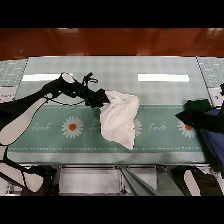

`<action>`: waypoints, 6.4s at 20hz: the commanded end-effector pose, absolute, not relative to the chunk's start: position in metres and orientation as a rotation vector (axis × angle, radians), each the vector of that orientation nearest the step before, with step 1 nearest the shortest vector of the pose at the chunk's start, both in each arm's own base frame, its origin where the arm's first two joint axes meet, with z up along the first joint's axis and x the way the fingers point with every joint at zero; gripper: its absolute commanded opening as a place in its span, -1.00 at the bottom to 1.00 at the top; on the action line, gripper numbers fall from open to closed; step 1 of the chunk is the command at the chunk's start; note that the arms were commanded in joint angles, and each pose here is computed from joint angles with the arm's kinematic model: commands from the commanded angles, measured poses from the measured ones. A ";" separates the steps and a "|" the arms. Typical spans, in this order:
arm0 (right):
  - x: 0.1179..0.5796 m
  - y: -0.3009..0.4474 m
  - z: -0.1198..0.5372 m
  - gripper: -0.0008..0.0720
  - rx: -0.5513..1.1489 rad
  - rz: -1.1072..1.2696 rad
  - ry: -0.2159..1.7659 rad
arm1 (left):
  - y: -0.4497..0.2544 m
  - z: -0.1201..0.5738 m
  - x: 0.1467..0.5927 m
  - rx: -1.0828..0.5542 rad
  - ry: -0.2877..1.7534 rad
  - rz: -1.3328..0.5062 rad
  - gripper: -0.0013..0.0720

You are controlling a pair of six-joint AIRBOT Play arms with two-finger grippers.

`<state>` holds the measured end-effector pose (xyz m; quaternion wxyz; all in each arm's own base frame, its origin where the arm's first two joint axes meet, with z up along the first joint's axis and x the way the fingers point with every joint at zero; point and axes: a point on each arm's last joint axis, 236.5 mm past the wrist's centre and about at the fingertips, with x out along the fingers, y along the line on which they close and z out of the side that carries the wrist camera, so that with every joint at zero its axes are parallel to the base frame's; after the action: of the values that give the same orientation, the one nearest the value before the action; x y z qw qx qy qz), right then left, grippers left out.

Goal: Fold the shirts.

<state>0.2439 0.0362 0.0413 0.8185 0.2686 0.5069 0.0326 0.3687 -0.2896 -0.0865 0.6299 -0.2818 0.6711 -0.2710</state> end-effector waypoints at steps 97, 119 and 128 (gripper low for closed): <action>0.453 -0.048 0.119 0.13 0.502 0.232 1.116 | 0.047 0.092 0.450 -0.582 1.091 -0.204 0.40; 0.314 0.014 -0.012 0.13 0.892 0.224 1.073 | -0.123 -0.091 0.272 -0.894 1.447 -0.384 0.40; 0.255 0.027 -0.063 0.13 0.919 0.194 1.365 | -0.121 -0.061 0.307 -0.845 1.367 -0.438 -0.91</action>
<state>0.2827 0.0207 -0.0425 0.7151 0.4111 0.5584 0.0885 0.2973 -0.1213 -0.0711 0.6653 -0.3789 0.6156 -0.1864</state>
